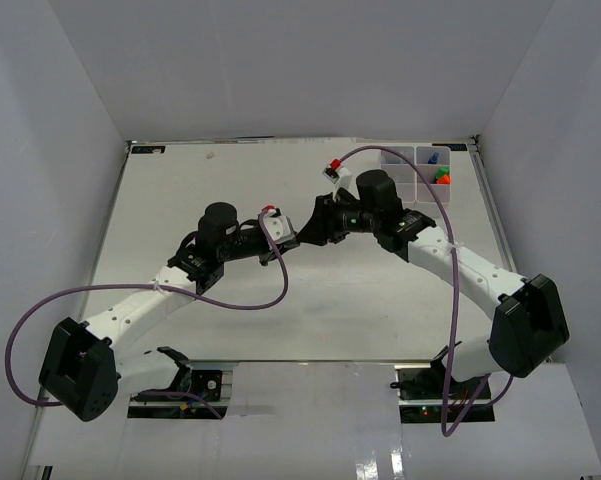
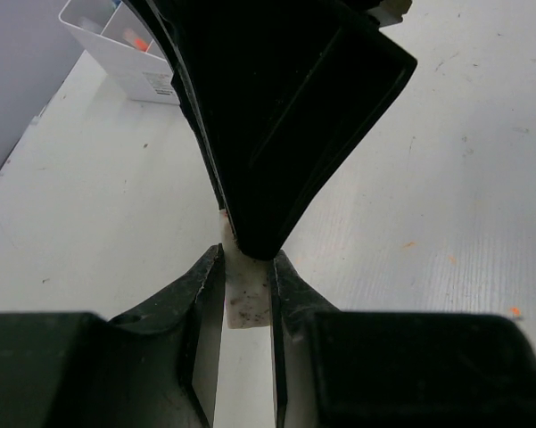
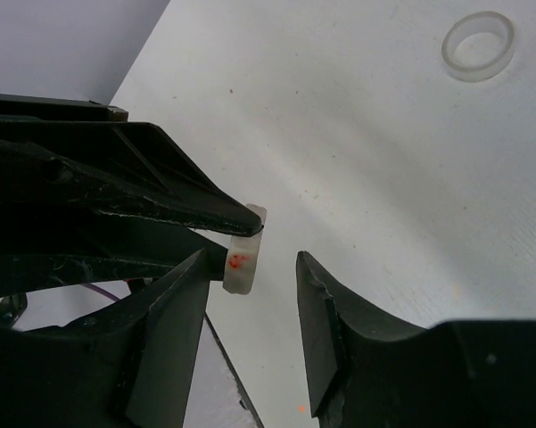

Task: Sort the stationery into containers
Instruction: Place the stationery in the storage box.

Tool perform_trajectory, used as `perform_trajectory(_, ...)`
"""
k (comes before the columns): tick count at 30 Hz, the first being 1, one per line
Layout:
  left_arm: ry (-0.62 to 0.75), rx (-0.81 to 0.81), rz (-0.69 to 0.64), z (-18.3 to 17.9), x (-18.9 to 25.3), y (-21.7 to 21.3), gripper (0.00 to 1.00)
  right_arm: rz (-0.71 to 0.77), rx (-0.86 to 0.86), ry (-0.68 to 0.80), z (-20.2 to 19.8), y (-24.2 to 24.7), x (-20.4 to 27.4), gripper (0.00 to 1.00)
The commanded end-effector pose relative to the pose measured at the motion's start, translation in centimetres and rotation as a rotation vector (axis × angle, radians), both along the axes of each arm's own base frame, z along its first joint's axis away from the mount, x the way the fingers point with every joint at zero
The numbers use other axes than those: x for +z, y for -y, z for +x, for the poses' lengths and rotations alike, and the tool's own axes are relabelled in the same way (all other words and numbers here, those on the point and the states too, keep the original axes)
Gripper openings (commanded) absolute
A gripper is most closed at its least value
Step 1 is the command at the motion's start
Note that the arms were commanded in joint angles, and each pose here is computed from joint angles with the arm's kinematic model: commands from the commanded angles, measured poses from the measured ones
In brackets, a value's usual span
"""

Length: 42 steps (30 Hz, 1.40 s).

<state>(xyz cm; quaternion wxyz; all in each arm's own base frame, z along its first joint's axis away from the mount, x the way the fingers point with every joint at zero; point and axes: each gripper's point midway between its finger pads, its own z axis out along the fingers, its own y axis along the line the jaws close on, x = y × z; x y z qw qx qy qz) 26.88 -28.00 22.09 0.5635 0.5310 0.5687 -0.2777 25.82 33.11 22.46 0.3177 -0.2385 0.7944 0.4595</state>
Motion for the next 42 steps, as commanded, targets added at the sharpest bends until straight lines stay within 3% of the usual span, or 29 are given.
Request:
perform_trajectory(1,0.051,-0.037,-0.042,-0.8,1.8,0.3,0.02,0.04,0.01,0.055,0.5,-1.1,2.2,0.48)
perform_trajectory(3,0.046,-0.04,-0.043,-0.8,1.7,0.3,0.02,0.034,0.01,0.054,0.5,-1.3,1.9,0.44)
perform_trajectory(7,0.04,-0.028,-0.04,-0.7,1.4,0.2,0.1,0.015,-0.022,0.073,0.9,-0.8,1.8,0.21)
perform_trajectory(10,0.04,-0.008,-0.043,-0.4,1.3,0.1,0.24,-0.003,-0.036,0.082,1.0,-0.4,1.6,0.08)
perform_trajectory(16,0.006,0.108,-0.046,1.1,0.6,-0.7,0.6,-0.081,-0.127,0.111,2.4,2.0,0.4,0.08)
perform_trajectory(22,-0.088,0.387,-0.089,4.8,0.2,-2.6,0.94,-0.236,-0.439,0.119,7.8,11.7,-1.6,0.08)
perform_trajectory(31,-0.318,0.728,-0.06,9.7,-2.9,-6.4,0.98,-0.43,-0.925,0.08,13.5,27.8,-2.4,0.08)
perform_trajectory(36,-0.428,0.886,-0.056,11.6,-4.7,-9.5,0.98,-0.459,-1.082,0.041,16.0,33.3,-2.6,0.08)
perform_trajectory(42,-0.494,0.947,-0.07,12.4,-5.6,-11.3,0.98,-0.464,-1.13,0.001,19.6,35.1,-3.6,0.08)
